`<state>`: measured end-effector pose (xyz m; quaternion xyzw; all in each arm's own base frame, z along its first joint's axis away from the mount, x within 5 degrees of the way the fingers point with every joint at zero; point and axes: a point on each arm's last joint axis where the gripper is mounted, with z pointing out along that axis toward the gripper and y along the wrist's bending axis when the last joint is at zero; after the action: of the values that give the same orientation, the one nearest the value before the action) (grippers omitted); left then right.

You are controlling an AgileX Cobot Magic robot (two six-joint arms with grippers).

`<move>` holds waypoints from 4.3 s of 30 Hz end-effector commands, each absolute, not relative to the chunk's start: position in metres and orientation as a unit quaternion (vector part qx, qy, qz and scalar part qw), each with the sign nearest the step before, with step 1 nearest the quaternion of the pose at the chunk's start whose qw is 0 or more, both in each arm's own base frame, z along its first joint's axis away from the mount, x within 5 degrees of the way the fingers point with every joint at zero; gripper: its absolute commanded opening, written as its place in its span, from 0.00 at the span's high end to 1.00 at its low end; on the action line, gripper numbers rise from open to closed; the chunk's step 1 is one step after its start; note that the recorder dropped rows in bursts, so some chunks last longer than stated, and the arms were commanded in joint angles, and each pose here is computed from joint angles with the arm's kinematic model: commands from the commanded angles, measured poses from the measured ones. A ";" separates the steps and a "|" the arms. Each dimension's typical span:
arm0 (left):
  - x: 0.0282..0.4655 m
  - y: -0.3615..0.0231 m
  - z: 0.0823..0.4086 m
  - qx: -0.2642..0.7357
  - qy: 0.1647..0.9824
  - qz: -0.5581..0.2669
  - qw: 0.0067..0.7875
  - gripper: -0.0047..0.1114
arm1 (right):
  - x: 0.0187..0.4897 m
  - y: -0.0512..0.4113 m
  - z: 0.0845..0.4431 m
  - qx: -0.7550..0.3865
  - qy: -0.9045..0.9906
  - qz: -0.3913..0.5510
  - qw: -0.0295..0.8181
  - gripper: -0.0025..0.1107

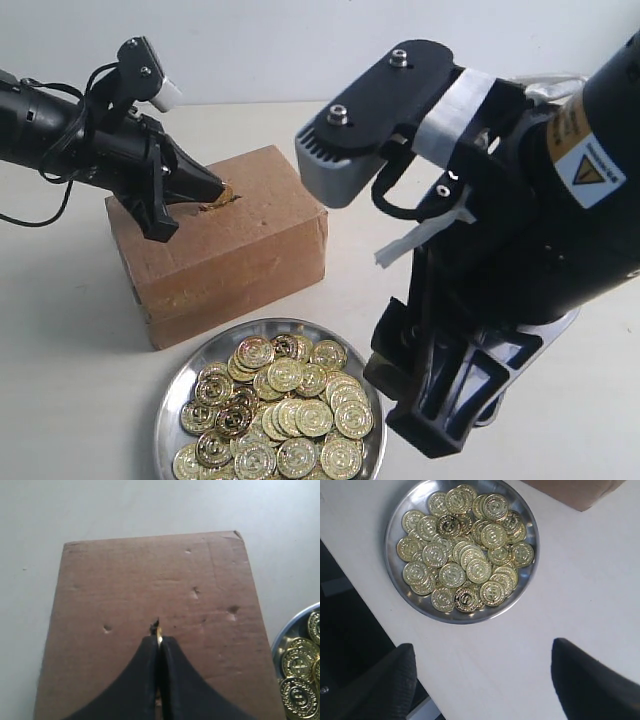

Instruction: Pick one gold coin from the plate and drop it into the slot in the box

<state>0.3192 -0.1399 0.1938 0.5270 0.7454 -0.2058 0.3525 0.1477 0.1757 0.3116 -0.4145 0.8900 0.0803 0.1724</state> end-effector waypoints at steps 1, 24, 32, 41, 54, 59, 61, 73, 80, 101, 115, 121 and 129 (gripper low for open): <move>0.315 -0.143 0.199 0.529 0.741 -0.216 0.352 0.96 | 0.147 0.175 0.312 -0.414 0.889 0.083 0.179 0.35; 0.316 -0.140 0.200 0.521 0.752 -0.201 0.350 0.96 | 0.147 0.175 0.312 -0.415 0.889 0.083 0.178 0.35; 0.316 -0.141 0.198 0.519 0.754 -0.207 0.345 0.96 | 0.147 0.175 0.312 -0.415 0.889 0.083 0.178 0.35; 0.319 -0.142 0.184 0.515 0.762 -0.215 0.328 0.96 | 0.147 0.175 0.312 -0.415 0.889 0.083 0.178 0.35; 0.317 -0.141 0.195 0.517 0.756 -0.212 0.342 0.96 | 0.147 0.175 0.312 -0.415 0.889 0.083 0.178 0.35; 0.316 -0.141 0.195 0.518 0.755 -0.214 0.341 0.96 | 0.147 0.175 0.312 -0.415 0.889 0.083 0.178 0.35; 0.316 -0.141 0.195 0.518 0.755 -0.214 0.340 0.92 | 0.146 0.175 0.312 -0.414 0.889 0.085 0.176 0.35; 0.316 -0.141 0.206 0.505 0.756 -0.210 0.361 0.45 | 0.149 0.177 0.314 -0.417 0.884 0.089 0.194 0.35; 0.272 -0.128 0.314 0.512 0.679 -0.155 0.502 0.96 | 0.180 0.209 0.357 -0.438 0.722 0.153 0.514 0.35; 0.186 -0.102 0.404 0.511 0.575 -0.074 0.634 0.96 | 0.180 0.212 0.374 -0.414 0.680 0.183 0.577 0.35; 0.079 -0.051 0.398 0.434 0.544 0.054 0.716 0.96 | 0.170 0.119 0.435 -0.290 0.652 0.128 0.689 0.35; 0.035 -0.047 0.355 0.411 0.529 0.098 0.736 0.96 | 0.104 0.029 0.482 -0.150 0.584 0.017 0.797 0.35; 0.033 -0.048 0.302 0.406 0.564 0.099 0.712 0.96 | -0.027 -0.005 0.498 -0.069 0.438 -0.059 0.895 0.35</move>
<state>0.0315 -0.0476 0.3159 0.4092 0.5515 0.1062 0.7192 0.0043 -0.0009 0.4996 -0.0788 0.4755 -0.0434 0.8751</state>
